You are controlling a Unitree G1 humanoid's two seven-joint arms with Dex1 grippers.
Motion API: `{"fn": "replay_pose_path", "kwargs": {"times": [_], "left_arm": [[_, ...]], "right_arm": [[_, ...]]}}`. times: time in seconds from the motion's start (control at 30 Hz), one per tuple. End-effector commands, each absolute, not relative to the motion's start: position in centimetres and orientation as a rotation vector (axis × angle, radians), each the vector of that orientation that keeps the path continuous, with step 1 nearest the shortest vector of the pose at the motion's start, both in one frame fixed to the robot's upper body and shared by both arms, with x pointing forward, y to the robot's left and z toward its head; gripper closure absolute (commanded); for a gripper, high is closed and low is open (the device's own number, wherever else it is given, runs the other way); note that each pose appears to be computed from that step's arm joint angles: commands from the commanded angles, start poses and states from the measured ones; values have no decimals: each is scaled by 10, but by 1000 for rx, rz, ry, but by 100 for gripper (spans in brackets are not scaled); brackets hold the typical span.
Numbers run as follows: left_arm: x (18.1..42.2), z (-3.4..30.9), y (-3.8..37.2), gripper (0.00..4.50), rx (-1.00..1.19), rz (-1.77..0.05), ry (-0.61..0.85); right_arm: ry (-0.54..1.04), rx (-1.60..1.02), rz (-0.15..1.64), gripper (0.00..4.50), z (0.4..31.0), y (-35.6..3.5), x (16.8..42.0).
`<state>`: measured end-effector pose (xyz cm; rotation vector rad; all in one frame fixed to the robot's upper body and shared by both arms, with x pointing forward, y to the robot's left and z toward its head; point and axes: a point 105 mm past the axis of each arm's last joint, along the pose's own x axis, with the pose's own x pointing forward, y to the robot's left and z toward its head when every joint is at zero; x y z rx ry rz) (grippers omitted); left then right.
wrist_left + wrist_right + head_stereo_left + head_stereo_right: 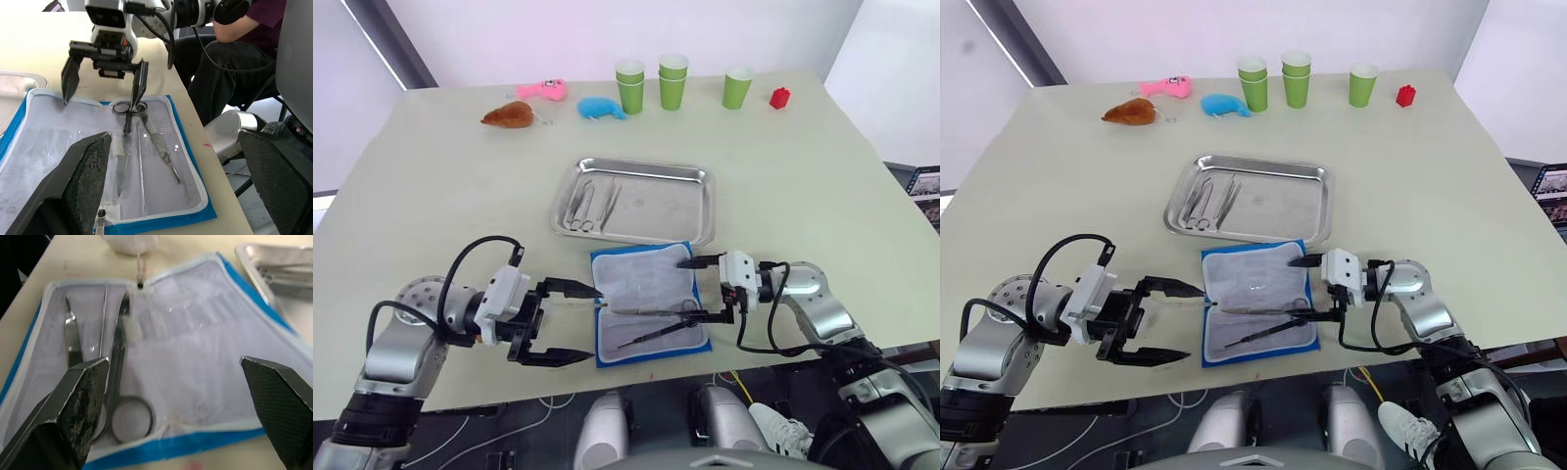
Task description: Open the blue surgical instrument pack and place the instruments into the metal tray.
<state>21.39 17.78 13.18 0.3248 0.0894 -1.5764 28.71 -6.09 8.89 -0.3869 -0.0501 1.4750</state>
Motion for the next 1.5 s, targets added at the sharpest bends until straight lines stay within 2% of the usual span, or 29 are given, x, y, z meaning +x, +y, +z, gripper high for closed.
{"fn": "replay_pose_path", "kwargs": {"times": [0.03,0.63,0.93,1.23,1.5], "left_arm": [[209,140,174,12,342,-1617,38],[212,122,162,12,344,-1603,12],[229,101,154,12,364,-1571,-9],[235,72,149,12,390,-1605,59],[247,53,139,12,392,-1572,92]], "right_arm": [[-155,-377,1455,0,121,-63,289],[-102,-401,1509,0,154,-113,242],[-111,-366,1522,0,173,-126,220],[-115,-353,1499,0,190,-134,213],[-107,-352,1496,0,189,-135,213]]}}
